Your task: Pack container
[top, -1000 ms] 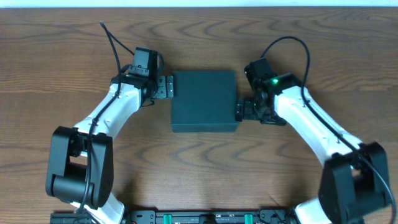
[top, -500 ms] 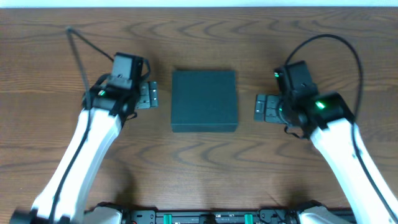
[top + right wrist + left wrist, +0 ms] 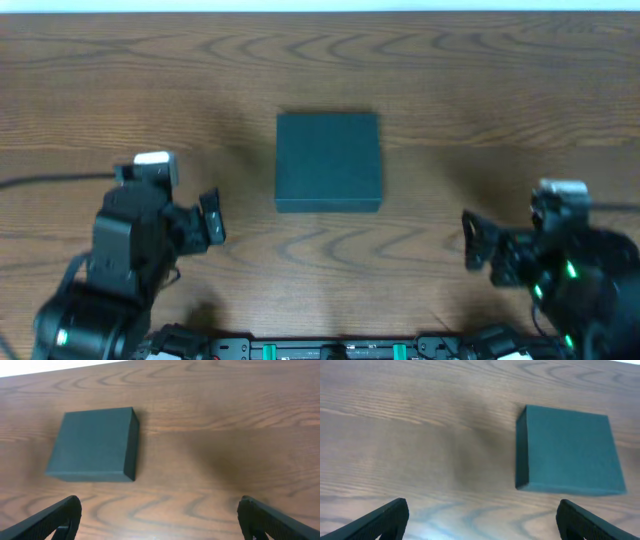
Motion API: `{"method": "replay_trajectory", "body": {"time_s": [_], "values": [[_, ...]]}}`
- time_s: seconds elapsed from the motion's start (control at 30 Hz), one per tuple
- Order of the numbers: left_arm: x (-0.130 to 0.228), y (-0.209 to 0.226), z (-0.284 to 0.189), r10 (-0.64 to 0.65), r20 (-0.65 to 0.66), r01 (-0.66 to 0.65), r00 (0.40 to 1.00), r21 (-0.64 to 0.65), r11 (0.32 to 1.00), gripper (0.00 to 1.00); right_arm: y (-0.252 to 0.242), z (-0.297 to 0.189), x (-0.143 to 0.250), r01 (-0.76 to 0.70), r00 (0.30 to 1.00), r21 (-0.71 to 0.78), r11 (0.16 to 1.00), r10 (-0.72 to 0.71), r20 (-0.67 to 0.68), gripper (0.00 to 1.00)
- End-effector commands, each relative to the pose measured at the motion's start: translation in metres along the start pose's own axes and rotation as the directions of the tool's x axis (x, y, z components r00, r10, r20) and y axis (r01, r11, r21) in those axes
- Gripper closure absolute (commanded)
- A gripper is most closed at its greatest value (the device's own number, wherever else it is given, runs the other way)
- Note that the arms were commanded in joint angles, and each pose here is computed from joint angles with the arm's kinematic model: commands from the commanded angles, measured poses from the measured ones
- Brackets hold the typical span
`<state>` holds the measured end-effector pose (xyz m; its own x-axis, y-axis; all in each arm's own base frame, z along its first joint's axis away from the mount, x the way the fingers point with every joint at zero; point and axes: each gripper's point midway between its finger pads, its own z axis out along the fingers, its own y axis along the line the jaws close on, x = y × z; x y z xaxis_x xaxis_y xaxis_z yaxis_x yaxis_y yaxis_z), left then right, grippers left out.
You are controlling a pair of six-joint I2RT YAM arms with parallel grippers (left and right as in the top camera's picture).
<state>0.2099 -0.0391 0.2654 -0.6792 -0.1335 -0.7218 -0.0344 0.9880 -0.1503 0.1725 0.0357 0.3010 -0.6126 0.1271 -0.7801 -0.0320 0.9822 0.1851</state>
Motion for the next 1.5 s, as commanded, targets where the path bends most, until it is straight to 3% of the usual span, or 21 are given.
{"method": "replay_trajectory", "body": {"time_s": [0.0, 0.23, 0.6, 1.07, 1.3, 1.47], "values": [[0.019, 0.001, -0.006, -0.051, -0.01, 0.052, 0.999, 0.032, 0.998, 0.05, -0.001, -0.017, 0.008, 0.021, 0.999, -0.027, 0.999, -0.02, 0.031, 0.01], [0.04, 0.014, -0.036, -0.078, 0.03, 0.076, 0.997, 0.045, 0.996, 0.05, 0.006, -0.047, 0.004, -0.003, 0.987, -0.13, 0.991, 0.023, 0.159, 0.01], [0.079, 0.027, -0.037, -0.056, -0.122, 0.054, 0.991, -0.018, 0.998, 0.05, 0.0, -0.044, 0.023, -0.036, 0.996, -0.106, 0.994, 0.044, 0.077, 0.01], [0.081, 0.028, -0.037, -0.055, -0.13, 0.053, 0.99, -0.021, 0.998, 0.05, -0.012, -0.042, 0.056, -0.011, 0.999, -0.052, 0.999, 0.009, -0.049, 0.01], [0.081, 0.028, -0.037, -0.055, -0.13, 0.053, 0.99, -0.021, 0.998, 0.05, -0.005, -0.041, 0.025, 0.092, 0.984, -0.082, 0.992, -0.078, 0.16, 0.01], [0.081, 0.028, -0.037, -0.055, -0.13, 0.053, 0.99, -0.021, 0.998, 0.05, -0.018, -0.008, 0.049, 0.068, 0.979, -0.035, 0.997, -0.06, 0.197, 0.01]]}}
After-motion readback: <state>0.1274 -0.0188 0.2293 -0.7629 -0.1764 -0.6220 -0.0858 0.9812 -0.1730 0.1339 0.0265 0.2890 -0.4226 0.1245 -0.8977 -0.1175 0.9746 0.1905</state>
